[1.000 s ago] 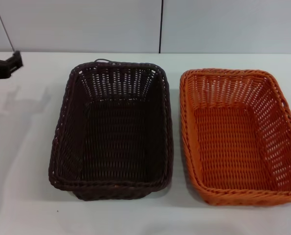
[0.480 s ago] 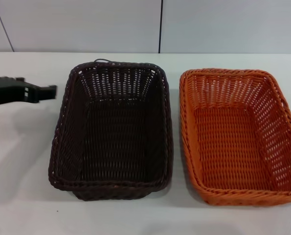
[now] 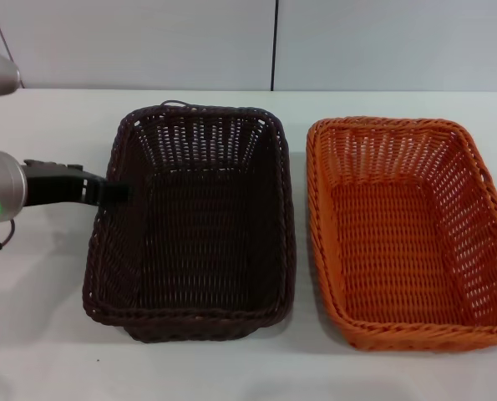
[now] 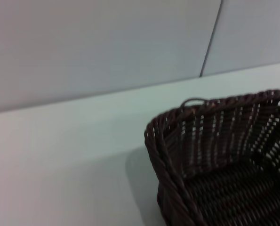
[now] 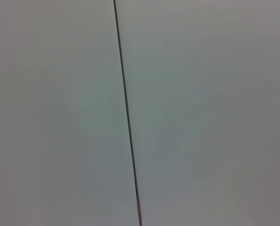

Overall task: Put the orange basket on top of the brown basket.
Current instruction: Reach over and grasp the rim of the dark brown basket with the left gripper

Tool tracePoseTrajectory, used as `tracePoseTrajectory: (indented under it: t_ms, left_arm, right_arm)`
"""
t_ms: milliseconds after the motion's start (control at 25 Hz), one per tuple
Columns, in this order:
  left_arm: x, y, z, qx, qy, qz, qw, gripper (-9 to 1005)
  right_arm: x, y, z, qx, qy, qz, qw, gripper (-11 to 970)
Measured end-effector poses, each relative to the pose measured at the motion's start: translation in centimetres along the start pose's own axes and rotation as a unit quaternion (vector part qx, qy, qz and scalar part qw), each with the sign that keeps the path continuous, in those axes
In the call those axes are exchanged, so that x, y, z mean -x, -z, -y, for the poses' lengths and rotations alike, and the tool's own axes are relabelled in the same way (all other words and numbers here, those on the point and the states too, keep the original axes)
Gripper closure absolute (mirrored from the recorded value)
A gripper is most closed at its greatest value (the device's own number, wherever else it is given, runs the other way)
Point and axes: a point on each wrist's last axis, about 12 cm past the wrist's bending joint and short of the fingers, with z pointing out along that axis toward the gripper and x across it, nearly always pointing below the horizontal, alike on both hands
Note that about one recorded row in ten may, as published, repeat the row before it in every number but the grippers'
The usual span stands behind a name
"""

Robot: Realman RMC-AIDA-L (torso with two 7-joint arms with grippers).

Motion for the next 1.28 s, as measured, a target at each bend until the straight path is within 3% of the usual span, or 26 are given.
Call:
tracePoseTrajectory:
  t_ms: [400,1160,1280]
  left_arm:
    - [-1.4,-2.1,0.0,-0.007,0.012,-0.039,0.999,290]
    - [-1.1,-2.9,1.1,-0.028,-0.012,-0.069,0.997,328]
    - [-1.2,-2.8,1.1,-0.031,-0.023,-0.071,0.997,429]
  right_arm:
    - [-0.1,0.1,0.1,0.0,0.004,-0.003,1.0,140]
    - [-0.2,0.3,0.3,-0.001,0.005,-0.005,1.0,141]
    - [-0.2,0.3,0.3,-0.001,0.005,-0.005,1.0,141]
